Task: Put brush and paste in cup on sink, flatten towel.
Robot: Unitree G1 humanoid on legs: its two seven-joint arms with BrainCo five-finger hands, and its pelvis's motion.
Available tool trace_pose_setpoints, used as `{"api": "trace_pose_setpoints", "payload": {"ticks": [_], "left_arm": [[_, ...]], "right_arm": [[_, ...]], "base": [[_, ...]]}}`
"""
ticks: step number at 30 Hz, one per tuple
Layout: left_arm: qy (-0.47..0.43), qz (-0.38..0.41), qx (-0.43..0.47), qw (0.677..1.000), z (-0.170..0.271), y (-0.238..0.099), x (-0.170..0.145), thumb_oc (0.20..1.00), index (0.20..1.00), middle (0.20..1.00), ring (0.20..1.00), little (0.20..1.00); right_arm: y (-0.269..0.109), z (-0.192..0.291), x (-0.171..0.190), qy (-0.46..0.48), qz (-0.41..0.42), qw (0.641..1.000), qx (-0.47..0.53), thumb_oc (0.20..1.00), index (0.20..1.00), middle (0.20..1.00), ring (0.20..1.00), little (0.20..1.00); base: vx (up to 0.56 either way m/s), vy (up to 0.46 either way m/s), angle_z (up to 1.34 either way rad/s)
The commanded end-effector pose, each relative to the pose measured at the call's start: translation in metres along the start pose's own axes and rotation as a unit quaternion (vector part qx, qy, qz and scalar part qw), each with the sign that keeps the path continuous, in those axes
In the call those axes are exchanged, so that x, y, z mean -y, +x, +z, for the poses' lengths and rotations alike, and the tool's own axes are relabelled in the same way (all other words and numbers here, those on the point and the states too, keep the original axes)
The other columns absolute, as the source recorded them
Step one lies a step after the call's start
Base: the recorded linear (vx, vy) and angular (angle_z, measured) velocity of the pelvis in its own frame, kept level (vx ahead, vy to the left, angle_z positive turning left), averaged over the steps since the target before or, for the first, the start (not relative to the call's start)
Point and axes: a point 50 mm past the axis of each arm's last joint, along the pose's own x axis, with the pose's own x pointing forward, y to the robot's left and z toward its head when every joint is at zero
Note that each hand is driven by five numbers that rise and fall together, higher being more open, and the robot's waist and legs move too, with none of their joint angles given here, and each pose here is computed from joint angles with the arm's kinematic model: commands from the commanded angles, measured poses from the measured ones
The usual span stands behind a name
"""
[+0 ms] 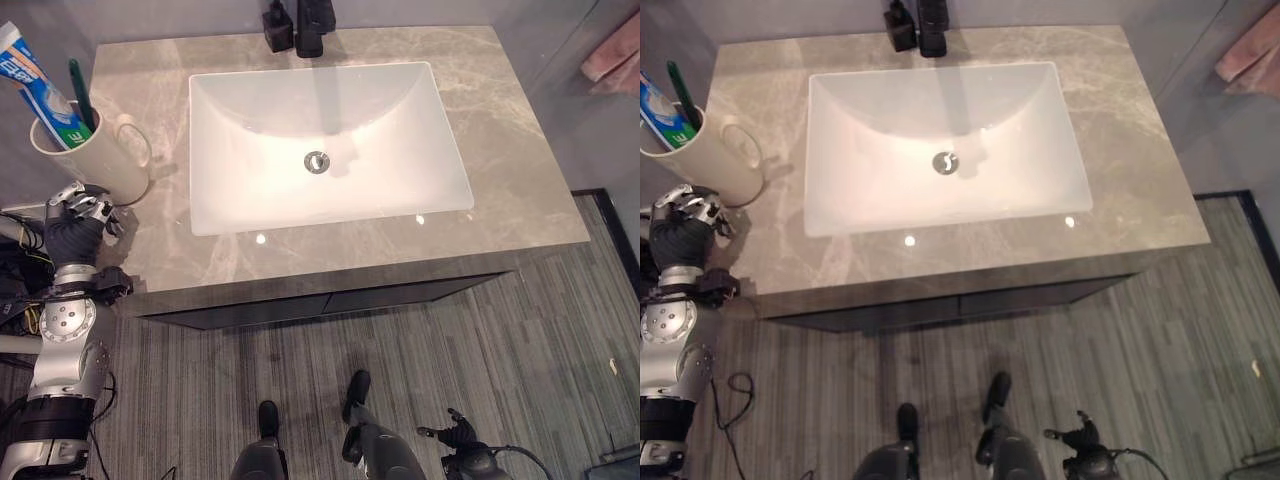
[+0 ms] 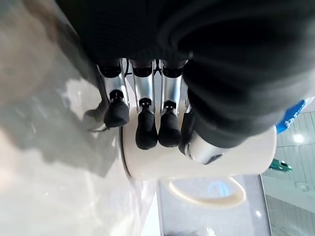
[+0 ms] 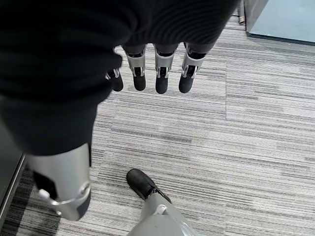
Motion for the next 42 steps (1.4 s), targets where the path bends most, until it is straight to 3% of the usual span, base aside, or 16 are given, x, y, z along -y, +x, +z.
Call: {"api": "trace_pose_setpoints", "payload": {"ticks": [1, 16, 24, 42], "left_arm": [[0.012, 0.007, 0.045, 0.999, 0.022, 0.021, -0.002, 0.2, 0.2, 0.2, 0.2, 0.2], [0.057, 0.037, 0.089, 0.994, 0.054, 0.062, 0.005, 0.2, 0.2, 0.2, 0.2, 0.2], [0.02, 0.051, 0.098, 0.994, 0.075, 0.087, 0.013, 0.2, 0.2, 0.2, 0.2, 0.2], [0.025, 0.095, 0.106, 0.99, 0.111, 0.116, 0.001, 0.2, 0.2, 0.2, 0.2, 0.2]], "right_arm": [[0.003, 0.014, -0.001, 0.006, -0.002, 1.0, 0.015, 1.0, 1.0, 1.0, 1.0, 1.0], [0.004, 0.023, 0.0, 0.002, -0.002, 0.999, 0.036, 1.0, 1.0, 1.0, 1.0, 1.0], [0.005, 0.03, 0.002, 0.003, -0.004, 0.999, 0.047, 1.0, 1.0, 1.0, 1.0, 1.0], [0.005, 0.039, 0.003, 0.013, -0.002, 0.998, 0.064, 1.0, 1.0, 1.0, 1.0, 1.0]], "base": [[0.0, 0.0, 0.0], [0.0, 0.001, 0.0], [0.0, 0.0, 0.0], [0.01, 0.003, -0.02]]}}
